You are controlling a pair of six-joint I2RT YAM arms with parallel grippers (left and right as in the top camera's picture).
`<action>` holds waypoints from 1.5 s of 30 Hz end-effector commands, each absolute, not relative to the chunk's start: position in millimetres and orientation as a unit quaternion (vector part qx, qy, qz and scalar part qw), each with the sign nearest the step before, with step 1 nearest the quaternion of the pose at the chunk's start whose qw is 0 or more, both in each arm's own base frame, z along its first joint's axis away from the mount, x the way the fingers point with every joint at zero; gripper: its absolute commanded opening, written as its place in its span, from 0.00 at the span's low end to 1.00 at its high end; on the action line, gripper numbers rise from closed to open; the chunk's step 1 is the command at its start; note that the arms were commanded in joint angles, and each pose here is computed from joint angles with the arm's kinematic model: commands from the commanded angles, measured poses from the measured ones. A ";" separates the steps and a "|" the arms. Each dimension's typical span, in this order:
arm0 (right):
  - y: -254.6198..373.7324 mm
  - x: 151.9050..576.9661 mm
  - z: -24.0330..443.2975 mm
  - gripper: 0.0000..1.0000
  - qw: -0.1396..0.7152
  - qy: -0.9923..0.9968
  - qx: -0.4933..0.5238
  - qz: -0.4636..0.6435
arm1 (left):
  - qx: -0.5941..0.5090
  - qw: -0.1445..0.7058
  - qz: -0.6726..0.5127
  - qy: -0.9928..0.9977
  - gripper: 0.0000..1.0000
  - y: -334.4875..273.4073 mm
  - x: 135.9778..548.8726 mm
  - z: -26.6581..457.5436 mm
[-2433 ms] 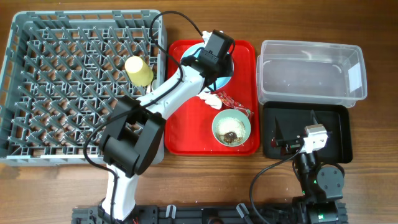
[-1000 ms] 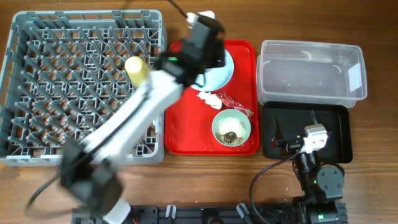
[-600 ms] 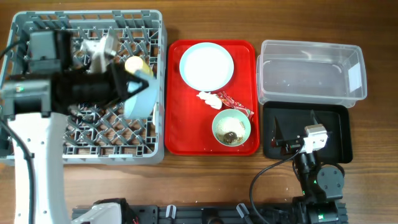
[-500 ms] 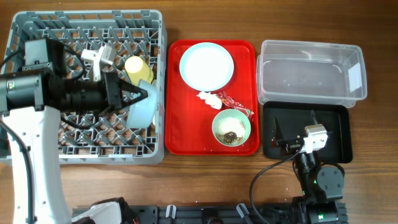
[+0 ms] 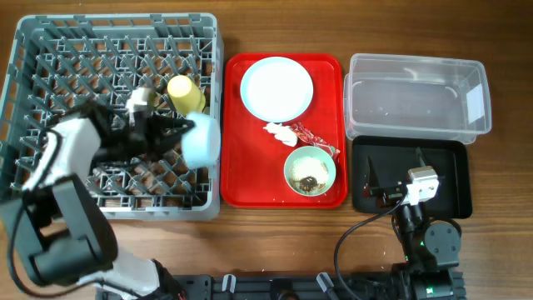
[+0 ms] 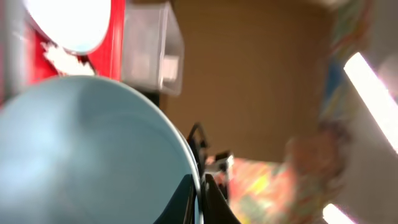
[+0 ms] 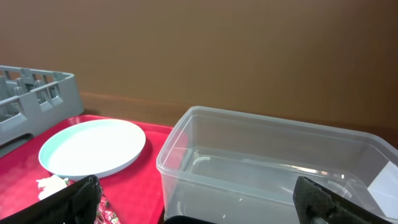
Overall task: Sort waste into correct bins and load items into the dishwasher rack
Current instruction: 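Lift the light-blue bowl and carry it into the rack, then lower the bowl upright into the rack slots and release it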
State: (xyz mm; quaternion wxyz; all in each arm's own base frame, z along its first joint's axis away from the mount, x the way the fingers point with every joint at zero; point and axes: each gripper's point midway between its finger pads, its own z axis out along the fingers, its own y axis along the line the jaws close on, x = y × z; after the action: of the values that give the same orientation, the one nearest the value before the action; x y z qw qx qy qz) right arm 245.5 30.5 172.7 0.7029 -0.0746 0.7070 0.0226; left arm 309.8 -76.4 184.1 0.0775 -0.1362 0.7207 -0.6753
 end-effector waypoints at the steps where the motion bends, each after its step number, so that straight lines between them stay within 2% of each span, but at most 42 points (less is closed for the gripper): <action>1: 30.9 245.4 173.2 1.00 0.704 0.705 -0.078 0.022 | -0.187 0.060 -0.662 0.723 0.04 -54.3 311.6 146.1; 15: 30.8 245.4 173.2 1.00 0.704 0.705 -0.078 0.022 | -0.207 0.035 -0.607 0.766 0.10 -36.2 302.1 132.3; 21: 30.8 245.4 173.2 1.00 0.704 0.705 -0.078 0.022 | -0.194 0.030 -0.569 0.799 0.27 -26.1 305.4 155.4; 27: 30.9 245.4 173.2 1.00 0.704 0.705 -0.078 0.022 | -0.171 0.082 -0.554 0.811 0.32 -20.4 317.2 198.6; 29: 30.9 245.4 173.2 1.00 0.704 0.705 -0.078 0.022 | -0.155 0.106 -0.543 0.819 0.37 -20.8 314.6 210.9; 33: 30.9 245.4 173.2 1.00 0.704 0.705 -0.078 0.022 | -0.182 0.113 -0.476 0.853 0.42 -11.0 309.4 210.6; 34: 30.9 245.4 173.2 1.00 0.704 0.705 -0.078 0.022 | -0.183 0.119 -0.460 0.861 0.41 -10.4 305.9 213.8; 35: 30.9 245.4 173.2 1.00 0.704 0.705 -0.078 0.022 | -0.176 0.124 -0.447 0.868 0.33 -12.6 301.2 217.6; 36: 30.9 245.4 173.2 1.00 0.704 0.705 -0.078 0.022 | -0.164 0.128 -0.433 0.877 0.20 -17.1 295.4 221.5; 37: 30.9 245.4 173.2 1.00 0.704 0.705 -0.078 0.022 | -0.151 0.129 -0.414 0.888 0.13 -22.3 289.3 223.5; 38: 30.9 245.4 173.2 1.00 0.704 0.705 -0.078 0.022 | -0.147 0.125 -0.395 0.898 0.09 -26.0 284.0 223.1; 42: 30.8 245.4 173.2 1.00 0.704 0.705 -0.078 0.022 | -0.130 0.083 -0.258 0.954 0.11 -46.4 261.9 204.7; 45: 30.9 245.4 173.2 1.00 0.704 0.705 -0.078 0.022 | -0.102 0.065 -0.220 0.968 0.11 -71.2 258.7 193.5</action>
State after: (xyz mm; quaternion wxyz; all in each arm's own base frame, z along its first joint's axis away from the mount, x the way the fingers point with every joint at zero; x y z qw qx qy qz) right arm 245.5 30.5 172.8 0.7030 -0.0746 0.7069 0.0226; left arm 259.3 -68.0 207.9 0.0745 -0.0918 0.9447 -0.3059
